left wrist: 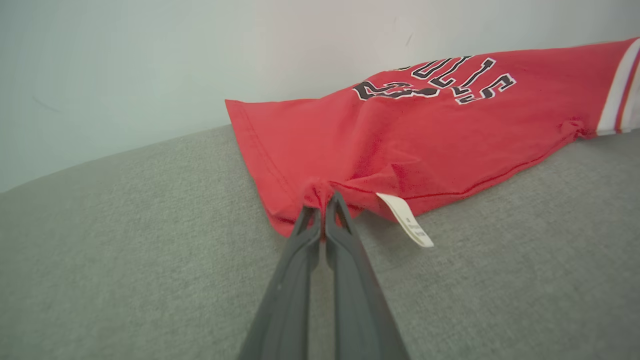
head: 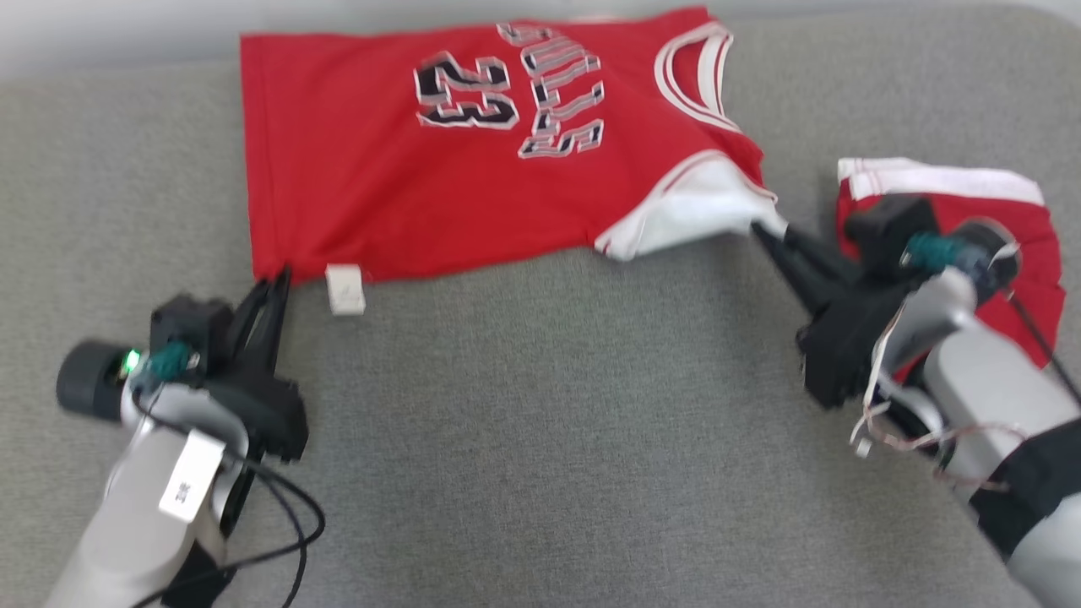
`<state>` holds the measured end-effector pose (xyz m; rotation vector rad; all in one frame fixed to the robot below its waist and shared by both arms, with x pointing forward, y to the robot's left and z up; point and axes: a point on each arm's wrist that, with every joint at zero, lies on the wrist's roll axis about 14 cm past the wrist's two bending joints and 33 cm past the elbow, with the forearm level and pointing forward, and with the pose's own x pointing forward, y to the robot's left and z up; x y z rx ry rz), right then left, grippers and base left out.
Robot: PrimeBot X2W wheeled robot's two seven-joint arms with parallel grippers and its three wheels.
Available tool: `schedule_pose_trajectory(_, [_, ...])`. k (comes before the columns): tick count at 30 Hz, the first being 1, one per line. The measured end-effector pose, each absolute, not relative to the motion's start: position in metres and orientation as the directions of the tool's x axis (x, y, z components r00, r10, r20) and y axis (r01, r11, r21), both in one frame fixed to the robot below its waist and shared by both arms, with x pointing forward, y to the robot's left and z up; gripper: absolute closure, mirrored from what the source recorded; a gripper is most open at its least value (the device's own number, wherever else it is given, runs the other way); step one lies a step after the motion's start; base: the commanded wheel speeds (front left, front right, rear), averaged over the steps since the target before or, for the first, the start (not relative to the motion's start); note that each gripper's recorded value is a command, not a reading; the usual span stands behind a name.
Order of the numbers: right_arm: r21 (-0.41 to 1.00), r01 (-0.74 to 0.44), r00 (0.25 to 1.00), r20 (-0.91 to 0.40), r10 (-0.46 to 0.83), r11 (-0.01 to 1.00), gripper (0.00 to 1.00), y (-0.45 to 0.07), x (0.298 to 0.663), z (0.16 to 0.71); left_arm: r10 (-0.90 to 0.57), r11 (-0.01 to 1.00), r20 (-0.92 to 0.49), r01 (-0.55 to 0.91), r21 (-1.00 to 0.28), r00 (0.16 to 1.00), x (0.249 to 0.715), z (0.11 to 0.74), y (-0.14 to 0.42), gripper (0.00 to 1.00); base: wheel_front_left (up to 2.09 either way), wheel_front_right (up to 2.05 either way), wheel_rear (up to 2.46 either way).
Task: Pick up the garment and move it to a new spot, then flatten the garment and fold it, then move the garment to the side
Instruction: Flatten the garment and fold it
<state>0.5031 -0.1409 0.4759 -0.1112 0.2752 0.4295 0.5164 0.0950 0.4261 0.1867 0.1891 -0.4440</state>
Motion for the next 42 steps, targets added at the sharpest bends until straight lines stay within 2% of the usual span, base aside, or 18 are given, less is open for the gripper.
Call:
schedule_pose_trajectory(9, [-0.015, -0.45, 0.857, -0.287, 0.428, 0.893, 1.0, -0.132, 0.449, 0.474, -0.334, 0.925, -0.243, 0.366, 0.098, 0.911, 0.478, 0.432, 0.121, 1.0, 0.0, 0.0, 0.0])
schedule_pose_trajectory(10, [0.001, -0.446, 0.854, -0.297, 0.426, 0.895, 1.0, -0.133, 0.435, 0.471, -0.317, 0.933, -0.245, 0.347, 0.091, 0.916, 0.469, 0.433, 0.128, 1.0, 0.0, 0.0, 0.0])
schedule_pose_trajectory(17, [0.016, -0.43, 0.868, -0.266, 0.419, 0.903, 1.0, -0.133, 0.4, 0.481, -0.295, 0.943, -0.288, 0.327, 0.065, 0.911, 0.423, 0.42, 0.139, 1.0, 0.0, 0.0, 0.0])
schedule_pose_trajectory(21, [0.006, -0.386, 0.871, -0.326, 0.367, 0.922, 1.0, -0.153, 0.359, 0.465, -0.316, 0.935, -0.288, 0.348, 0.066, 0.904, 0.396, 0.42, 0.133, 1.0, 0.0, 0.0, 0.0])
schedule_pose_trajectory(24, [0.014, -0.38, 0.869, -0.337, 0.363, 0.925, 1.0, -0.155, 0.341, 0.463, -0.316, 0.935, -0.303, 0.35, 0.063, 0.899, 0.377, 0.413, 0.134, 1.0, 0.0, 0.0, 0.0])
schedule_pose_trajectory(31, [0.044, -0.371, 0.869, -0.336, 0.364, 0.927, 1.0, -0.149, 0.321, 0.466, -0.287, 0.946, -0.293, 0.317, 0.059, 0.912, 0.361, 0.413, 0.139, 1.0, 0.0, 0.0, 0.0])
schedule_pose_trajectory(41, [0.094, -0.391, 0.821, -0.413, 0.393, 0.916, 1.0, -0.133, 0.306, 0.448, -0.278, 0.95, -0.325, 0.309, 0.047, 0.904, 0.345, 0.399, 0.139, 1.0, 0.0, 0.0, 0.0])
schedule_pose_trajectory(42, [0.1, -0.395, 0.815, -0.42, 0.399, 0.913, 0.84, -0.13, 0.305, 0.445, -0.279, 0.949, -0.329, 0.311, 0.047, 0.902, 0.345, 0.397, 0.139, 0.75, 0.0, 0.0, 0.0])
